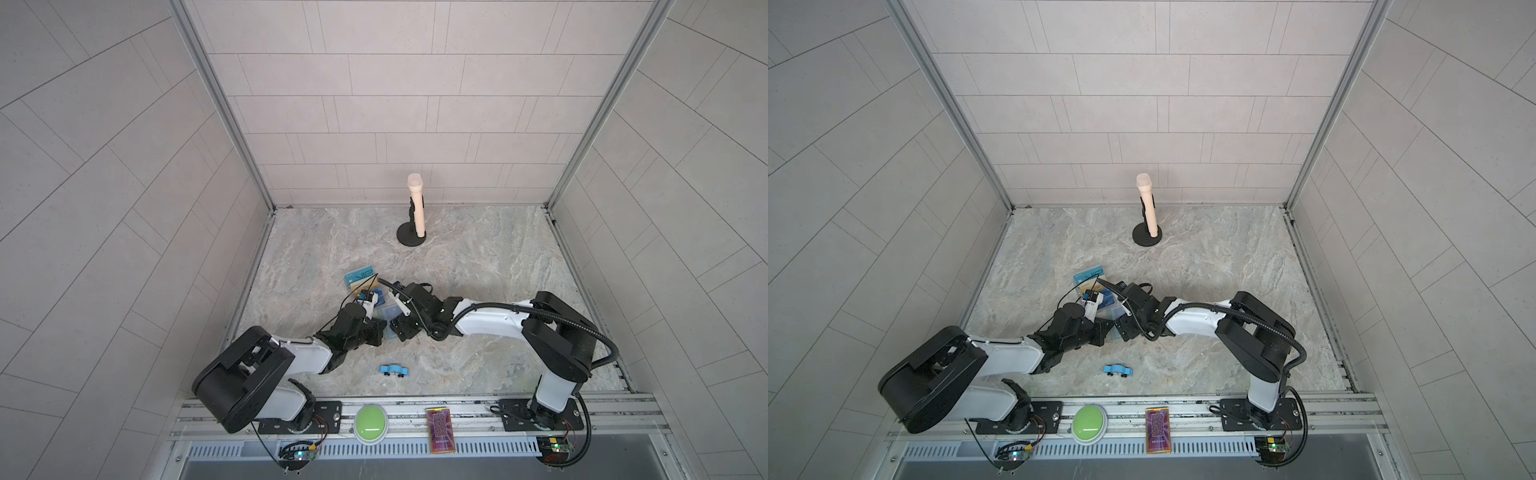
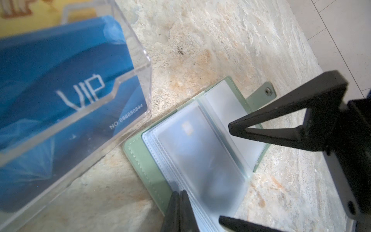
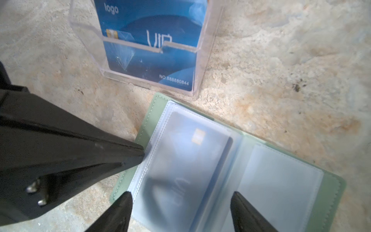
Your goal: Take the credit cards out of the card holder
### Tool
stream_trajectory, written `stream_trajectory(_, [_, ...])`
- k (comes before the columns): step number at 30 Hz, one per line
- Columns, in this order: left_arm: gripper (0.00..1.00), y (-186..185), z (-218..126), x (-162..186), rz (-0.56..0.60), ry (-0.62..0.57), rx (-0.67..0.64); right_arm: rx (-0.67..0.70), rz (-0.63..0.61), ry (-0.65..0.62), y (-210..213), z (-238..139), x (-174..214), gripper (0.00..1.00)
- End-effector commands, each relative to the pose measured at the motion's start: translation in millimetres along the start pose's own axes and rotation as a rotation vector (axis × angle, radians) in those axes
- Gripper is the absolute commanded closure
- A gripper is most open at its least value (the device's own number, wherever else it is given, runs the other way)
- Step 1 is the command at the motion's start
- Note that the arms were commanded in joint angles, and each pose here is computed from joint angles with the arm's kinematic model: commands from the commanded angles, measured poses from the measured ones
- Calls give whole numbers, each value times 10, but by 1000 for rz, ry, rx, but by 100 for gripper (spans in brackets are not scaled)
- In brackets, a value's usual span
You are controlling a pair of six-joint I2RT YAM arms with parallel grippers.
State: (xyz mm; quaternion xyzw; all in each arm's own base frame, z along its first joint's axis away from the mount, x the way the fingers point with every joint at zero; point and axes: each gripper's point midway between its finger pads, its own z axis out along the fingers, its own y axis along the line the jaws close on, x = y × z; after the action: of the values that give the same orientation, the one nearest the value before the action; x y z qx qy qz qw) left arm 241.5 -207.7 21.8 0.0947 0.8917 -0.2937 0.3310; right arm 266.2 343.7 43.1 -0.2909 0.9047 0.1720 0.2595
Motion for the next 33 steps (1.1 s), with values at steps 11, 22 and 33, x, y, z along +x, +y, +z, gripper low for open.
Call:
stream_trajectory(11, [100,21,-1,111,-32,17,8,38,-13,18,2,131,97,19])
stream_trajectory(22, [100,86,7,210,-51,32,-6,102,-39,50,-95,161,204,21])
stream_trajectory(33, [100,144,8,264,-50,43,-29,180,-47,54,-229,83,205,32])
